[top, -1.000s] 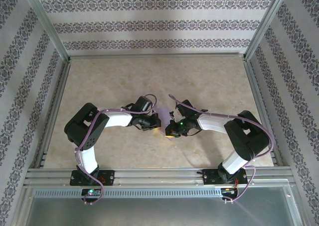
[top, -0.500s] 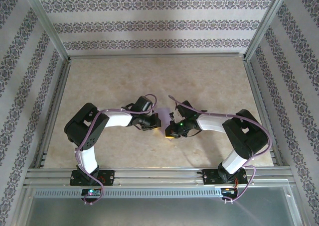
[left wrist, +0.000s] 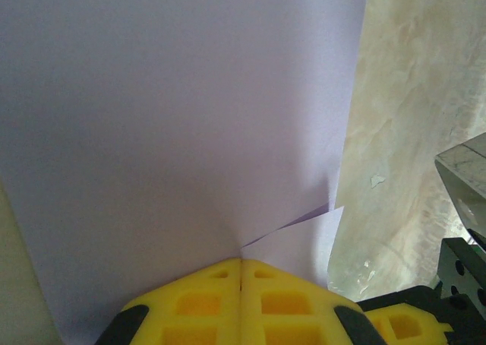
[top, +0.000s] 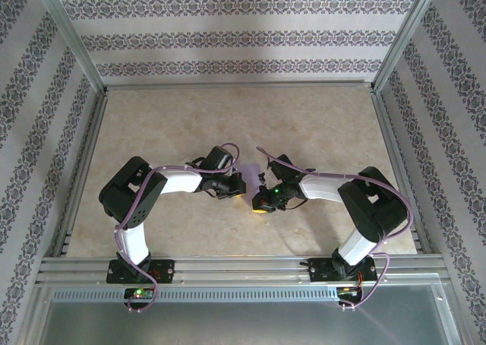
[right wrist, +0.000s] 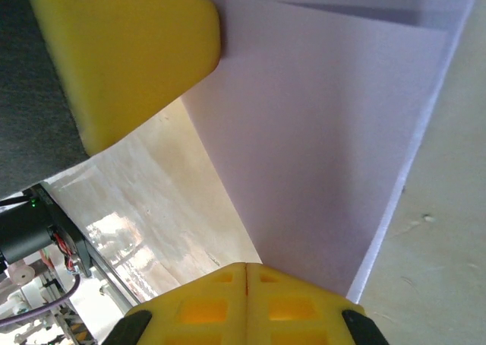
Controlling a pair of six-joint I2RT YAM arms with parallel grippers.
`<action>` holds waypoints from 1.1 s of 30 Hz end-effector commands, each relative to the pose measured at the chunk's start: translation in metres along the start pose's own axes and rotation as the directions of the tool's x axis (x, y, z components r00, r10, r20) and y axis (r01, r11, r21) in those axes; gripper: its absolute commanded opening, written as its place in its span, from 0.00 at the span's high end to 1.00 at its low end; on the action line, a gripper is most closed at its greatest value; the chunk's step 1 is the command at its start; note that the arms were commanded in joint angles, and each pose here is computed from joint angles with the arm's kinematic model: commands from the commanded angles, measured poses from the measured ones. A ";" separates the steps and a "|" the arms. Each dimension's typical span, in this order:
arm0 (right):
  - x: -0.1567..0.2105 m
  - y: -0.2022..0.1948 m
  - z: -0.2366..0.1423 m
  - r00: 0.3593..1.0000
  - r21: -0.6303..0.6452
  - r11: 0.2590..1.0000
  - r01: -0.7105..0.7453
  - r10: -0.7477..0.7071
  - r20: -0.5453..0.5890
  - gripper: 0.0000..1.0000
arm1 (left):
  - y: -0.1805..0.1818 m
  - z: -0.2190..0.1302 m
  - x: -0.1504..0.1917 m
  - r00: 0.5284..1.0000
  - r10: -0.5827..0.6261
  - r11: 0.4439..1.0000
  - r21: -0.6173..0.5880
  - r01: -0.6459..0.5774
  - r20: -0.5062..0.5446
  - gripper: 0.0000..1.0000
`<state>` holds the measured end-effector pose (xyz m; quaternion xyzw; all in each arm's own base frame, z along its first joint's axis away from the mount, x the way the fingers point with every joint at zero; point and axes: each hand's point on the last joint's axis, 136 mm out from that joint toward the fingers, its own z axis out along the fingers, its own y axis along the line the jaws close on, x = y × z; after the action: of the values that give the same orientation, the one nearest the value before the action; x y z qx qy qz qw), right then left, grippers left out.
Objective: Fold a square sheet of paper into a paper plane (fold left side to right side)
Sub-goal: Third fold the triangle at the center of the table.
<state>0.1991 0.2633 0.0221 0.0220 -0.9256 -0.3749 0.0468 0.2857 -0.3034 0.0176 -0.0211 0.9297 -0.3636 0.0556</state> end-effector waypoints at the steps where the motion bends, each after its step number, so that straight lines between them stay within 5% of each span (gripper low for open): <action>1: 0.012 -0.011 0.006 0.999 0.036 0.999 -0.012 0.014 -0.036 0.97 | 0.042 0.012 0.019 0.998 -0.036 0.988 -0.153 0.029 -0.046 0.94; 33: 0.029 -0.034 0.010 0.997 0.105 0.994 -0.040 0.046 -0.063 0.97 | 0.049 0.012 0.019 0.998 -0.039 0.984 -0.178 0.030 -0.048 0.95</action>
<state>0.1948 0.2604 0.0138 0.0239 -0.9289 -0.3665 0.0478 0.2857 -0.3034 0.0173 -0.0182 0.9301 -0.3627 0.0558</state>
